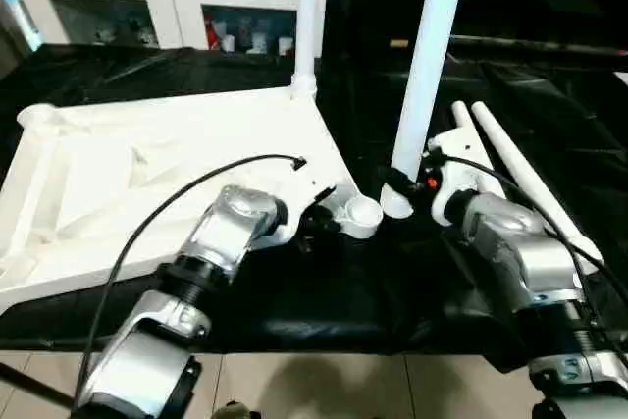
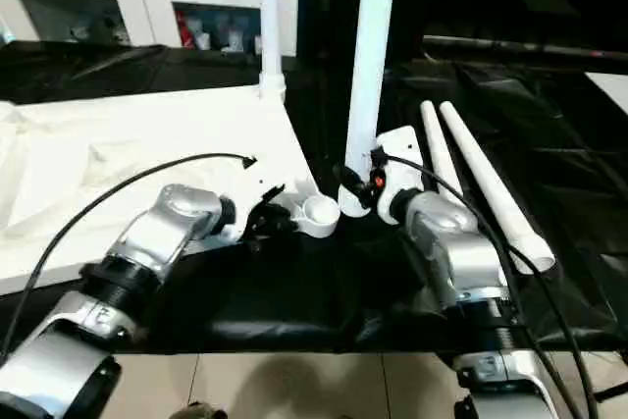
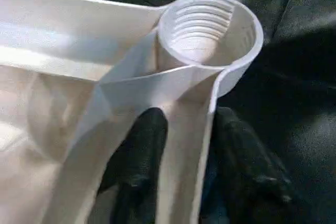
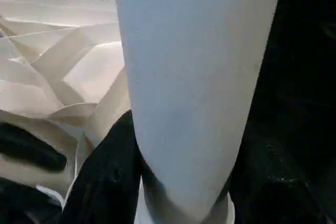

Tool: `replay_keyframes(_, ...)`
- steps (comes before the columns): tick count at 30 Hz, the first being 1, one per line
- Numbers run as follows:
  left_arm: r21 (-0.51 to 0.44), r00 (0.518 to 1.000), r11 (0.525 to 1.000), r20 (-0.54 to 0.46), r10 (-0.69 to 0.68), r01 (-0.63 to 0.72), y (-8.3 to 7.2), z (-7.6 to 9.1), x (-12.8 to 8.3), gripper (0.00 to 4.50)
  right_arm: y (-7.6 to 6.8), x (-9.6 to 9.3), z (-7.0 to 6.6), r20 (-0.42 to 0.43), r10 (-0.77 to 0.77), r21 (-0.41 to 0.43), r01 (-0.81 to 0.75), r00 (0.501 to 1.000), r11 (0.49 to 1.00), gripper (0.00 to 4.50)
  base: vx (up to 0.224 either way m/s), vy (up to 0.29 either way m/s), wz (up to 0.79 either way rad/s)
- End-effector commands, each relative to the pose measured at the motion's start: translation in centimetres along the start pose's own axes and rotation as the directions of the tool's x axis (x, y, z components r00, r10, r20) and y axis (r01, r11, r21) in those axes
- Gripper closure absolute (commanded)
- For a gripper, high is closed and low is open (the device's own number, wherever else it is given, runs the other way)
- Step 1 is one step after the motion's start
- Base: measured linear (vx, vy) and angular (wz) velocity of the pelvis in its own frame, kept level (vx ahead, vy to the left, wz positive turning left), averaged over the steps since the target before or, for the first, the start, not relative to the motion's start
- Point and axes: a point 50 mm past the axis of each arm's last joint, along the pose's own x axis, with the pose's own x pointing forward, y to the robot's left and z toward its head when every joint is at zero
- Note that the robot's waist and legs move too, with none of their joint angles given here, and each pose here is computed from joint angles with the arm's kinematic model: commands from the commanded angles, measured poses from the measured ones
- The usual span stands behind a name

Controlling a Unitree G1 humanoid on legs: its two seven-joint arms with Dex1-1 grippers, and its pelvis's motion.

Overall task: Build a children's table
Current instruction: Rotate table base

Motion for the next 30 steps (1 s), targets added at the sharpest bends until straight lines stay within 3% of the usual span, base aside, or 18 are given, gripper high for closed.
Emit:
replay_keyframes(1, 0.067, 1.000, 0.998, 0.019, -0.014, 0.013, 0.1, 0.9, -0.4, 2.50, -0.2, -0.3, 0.8, 0.032, 0.005, 0.013, -0.005, 0.999, 1.000, 2.62, 0.000, 0.000, 0.00)
replay_keyframes(9, 0.144, 0.999, 0.990, 0.036, -0.017, 0.012, 1.2, 0.9, -1.0, 2.39, -0.2, -0.5, 0.7, 0.043, 0.026, 0.016, -0.026, 0.999, 1.000, 2.62, 0.000, 0.000, 0.00)
replay_keyframes(14, 0.114, 0.997, 0.991, 0.030, -0.067, 0.063, 1.1, 0.7, -1.0, 2.39, -0.1, -0.5, 0.6, 0.039, 0.026, 0.019, -0.027, 0.999, 0.999, 2.62, 0.000, 0.000, 0.00)
replay_keyframes(30, 0.099, 0.989, 0.984, -0.030, -0.148, 0.150, 0.6, -1.1, -1.1, 3.77, -0.3, -0.4, 0.8, 0.035, 0.024, 0.018, -0.025, 0.999, 1.000, 2.62, 0.000, 0.000, 0.00)
